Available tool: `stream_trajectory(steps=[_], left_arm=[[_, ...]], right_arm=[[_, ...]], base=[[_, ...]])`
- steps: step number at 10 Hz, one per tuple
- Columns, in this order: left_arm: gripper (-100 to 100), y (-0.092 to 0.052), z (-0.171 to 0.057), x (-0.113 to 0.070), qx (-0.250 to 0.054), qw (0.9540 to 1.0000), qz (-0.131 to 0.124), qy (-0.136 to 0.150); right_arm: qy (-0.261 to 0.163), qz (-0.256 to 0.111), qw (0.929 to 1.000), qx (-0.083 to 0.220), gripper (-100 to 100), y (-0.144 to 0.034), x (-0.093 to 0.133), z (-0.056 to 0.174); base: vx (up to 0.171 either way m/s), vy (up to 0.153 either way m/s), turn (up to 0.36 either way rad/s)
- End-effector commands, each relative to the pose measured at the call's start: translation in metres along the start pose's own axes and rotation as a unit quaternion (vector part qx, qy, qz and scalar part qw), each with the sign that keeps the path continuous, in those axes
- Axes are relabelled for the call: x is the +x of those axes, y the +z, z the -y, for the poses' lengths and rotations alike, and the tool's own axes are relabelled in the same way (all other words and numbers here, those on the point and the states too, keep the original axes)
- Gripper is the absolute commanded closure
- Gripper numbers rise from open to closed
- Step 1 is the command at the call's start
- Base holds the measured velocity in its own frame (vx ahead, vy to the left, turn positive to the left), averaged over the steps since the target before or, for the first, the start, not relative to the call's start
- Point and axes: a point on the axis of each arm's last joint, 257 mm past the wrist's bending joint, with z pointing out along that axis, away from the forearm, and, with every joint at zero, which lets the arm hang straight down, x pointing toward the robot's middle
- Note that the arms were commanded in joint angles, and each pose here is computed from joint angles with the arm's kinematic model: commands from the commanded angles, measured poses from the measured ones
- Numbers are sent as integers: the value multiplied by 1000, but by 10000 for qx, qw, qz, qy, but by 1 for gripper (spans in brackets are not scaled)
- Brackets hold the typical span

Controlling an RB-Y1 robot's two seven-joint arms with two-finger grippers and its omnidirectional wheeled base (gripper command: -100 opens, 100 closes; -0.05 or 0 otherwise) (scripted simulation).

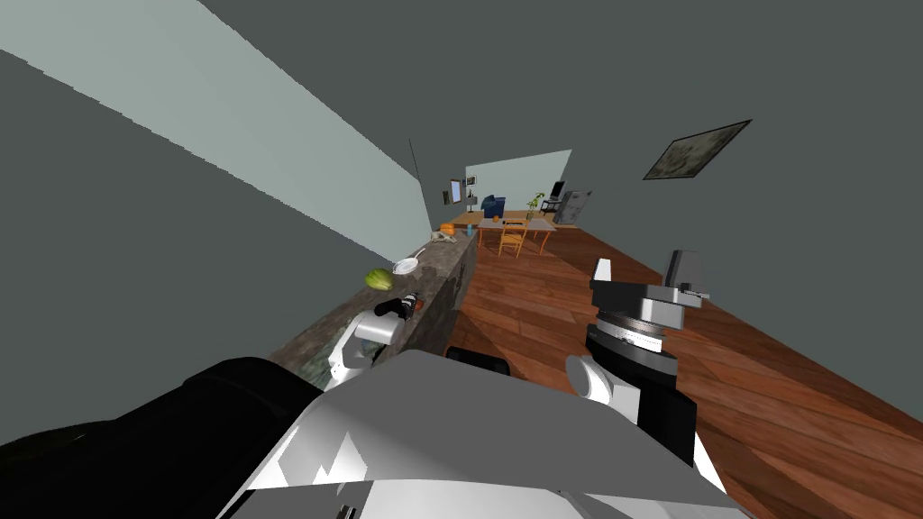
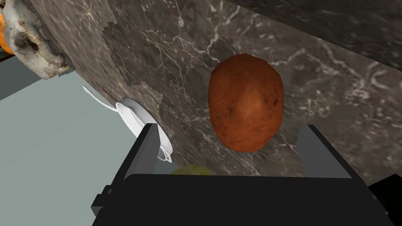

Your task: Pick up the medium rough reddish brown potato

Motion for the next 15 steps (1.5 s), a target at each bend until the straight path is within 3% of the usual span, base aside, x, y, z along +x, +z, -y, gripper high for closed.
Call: stream_trajectory(steps=[1, 4, 5, 6, 7, 10, 11, 12, 15], left_arm=[[-100, 0, -12, -8, -227, 9997, 93, -34], [-100, 1, -30, -15, -561, 9982, 195, -60], [-100, 2, -27, -15, -480, 9987, 176, -52], [0, 2, -29, -15, -499, 9986, 180, -56], [-100, 10, -29, -15, -485, 9986, 186, -60], [-100, 22, -30, -16, -467, 9987, 194, -66], [-100, 18, -31, -15, -481, 9986, 193, -66], [100, 18, -31, -15, -471, 9987, 192, -65], [100, 18, -31, -15, -478, 9986, 192, -69]], right_arm=[[0, 0, 10000, 0, 0, 0, 0, 0], [0, 0, 10000, 0, 0, 0, 0, 0], [0, 0, 10000, 0, 0, 0, 0, 0], [0, 0, 10000, 0, 0, 0, 0, 0], [0, 1, 10000, 0, 0, 0, 0, 0], [0, 1, 10000, 0, 0, 0, 0, 0], [0, 1, 10000, 0, 0, 0, 0, 0], [0, 1, 10000, 0, 0, 0, 0, 0], [0, 1, 10000, 0, 0, 0, 0, 0]], base=[[25, 86, -138], [18, 65, -88], [6, 23, -12], [1, 5, 1], [2, 5, -11], [2, 3, -7], [0, 0, 0], [0, 0, 0], [0, 0, 0]])
